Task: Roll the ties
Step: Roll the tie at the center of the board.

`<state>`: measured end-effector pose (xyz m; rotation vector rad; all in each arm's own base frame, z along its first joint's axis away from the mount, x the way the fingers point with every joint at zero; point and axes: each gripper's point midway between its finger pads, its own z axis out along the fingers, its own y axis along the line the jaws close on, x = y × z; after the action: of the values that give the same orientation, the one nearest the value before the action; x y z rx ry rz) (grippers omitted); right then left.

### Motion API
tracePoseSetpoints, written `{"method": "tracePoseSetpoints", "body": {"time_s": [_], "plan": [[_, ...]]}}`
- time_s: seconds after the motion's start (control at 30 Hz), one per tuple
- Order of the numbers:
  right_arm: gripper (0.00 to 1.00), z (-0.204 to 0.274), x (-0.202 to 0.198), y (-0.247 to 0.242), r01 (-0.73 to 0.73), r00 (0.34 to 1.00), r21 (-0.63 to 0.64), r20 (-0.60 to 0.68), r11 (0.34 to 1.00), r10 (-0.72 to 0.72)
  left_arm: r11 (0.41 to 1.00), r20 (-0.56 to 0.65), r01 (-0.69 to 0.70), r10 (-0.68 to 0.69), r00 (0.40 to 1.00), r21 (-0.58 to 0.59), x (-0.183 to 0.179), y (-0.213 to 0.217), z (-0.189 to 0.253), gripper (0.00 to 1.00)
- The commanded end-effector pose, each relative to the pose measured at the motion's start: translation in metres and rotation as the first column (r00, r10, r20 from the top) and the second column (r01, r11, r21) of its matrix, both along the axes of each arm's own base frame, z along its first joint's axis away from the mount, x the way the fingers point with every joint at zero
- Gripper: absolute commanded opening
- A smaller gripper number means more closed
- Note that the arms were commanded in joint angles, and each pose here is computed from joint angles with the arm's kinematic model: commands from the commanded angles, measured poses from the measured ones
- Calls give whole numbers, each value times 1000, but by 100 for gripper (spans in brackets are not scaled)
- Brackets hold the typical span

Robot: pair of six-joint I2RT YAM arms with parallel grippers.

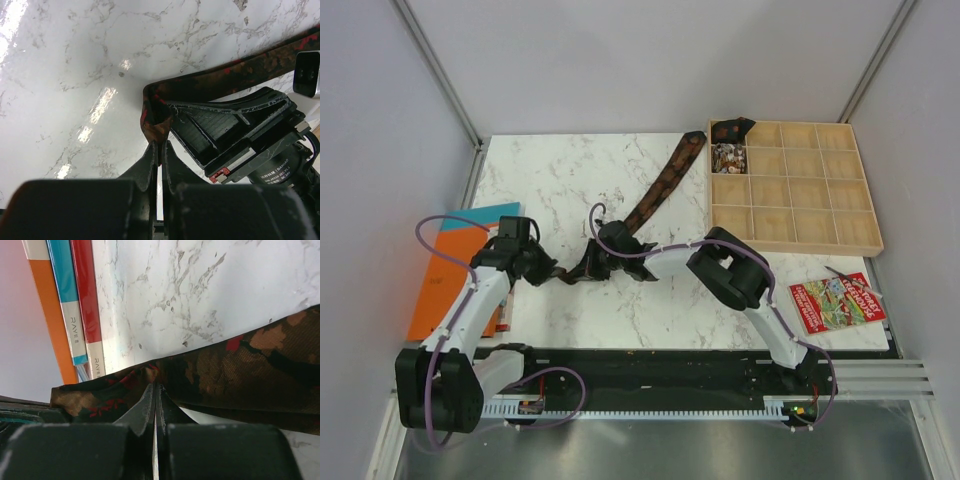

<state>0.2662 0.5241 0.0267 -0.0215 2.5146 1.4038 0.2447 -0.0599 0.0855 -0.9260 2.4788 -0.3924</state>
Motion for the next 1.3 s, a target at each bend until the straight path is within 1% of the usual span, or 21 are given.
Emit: {"method": "tracePoseSetpoints", "body": {"time_s": [0.0,0.17,0.2,0.3,0.5,0.63,0.7,0.87,1.03,1.1,1.17,1.2,1.27], "plan": [[0,4,-4,9,-32,999,20,7,999,31,999,64,34,-33,997,-12,21,-8,17,2],[0,2,-9,11,-64,998,29,2,998,63,997,54,67,-65,996,-35,30,-20,14,2],[0,2,-8,10,-65,998,29,5,997,65,996,65,73,-69,995,-48,34,-23,16,2],[0,2,-9,8,-80,997,33,7,996,79,991,43,103,-100,994,-80,36,-35,8,2],[0,3,0,-8,-78,997,25,12,997,78,991,5,125,-125,992,-46,42,-42,-3,2],[0,11,2,-19,-97,995,-6,22,995,97,992,-9,123,-124,992,-26,47,-42,-8,2],[2,19,6,-24,-97,995,-13,37,995,97,993,-10,121,-121,993,-16,49,-41,-10,2],[6,24,9,-39,-99,995,-56,29,994,101,993,-24,118,-118,993,-2,53,-41,-17,2],[10,35,9,-51,-109,994,-62,22,992,111,992,-32,123,-123,992,3,56,-43,-22,2],[11,43,10,-57,-108,993,-65,38,992,111,992,-37,125,-125,991,7,58,-44,-24,2],[12,41,9,-68,-100,994,-90,33,991,104,991,-42,132,-131,990,10,59,-46,-26,2],[12,49,12,-74,-88,994,-89,49,992,93,991,-46,136,-135,990,12,61,-47,-27,2],[12,41,9,-90,-82,995,-123,41,989,88,989,-52,148,-147,988,16,63,-50,-30,2]]}}
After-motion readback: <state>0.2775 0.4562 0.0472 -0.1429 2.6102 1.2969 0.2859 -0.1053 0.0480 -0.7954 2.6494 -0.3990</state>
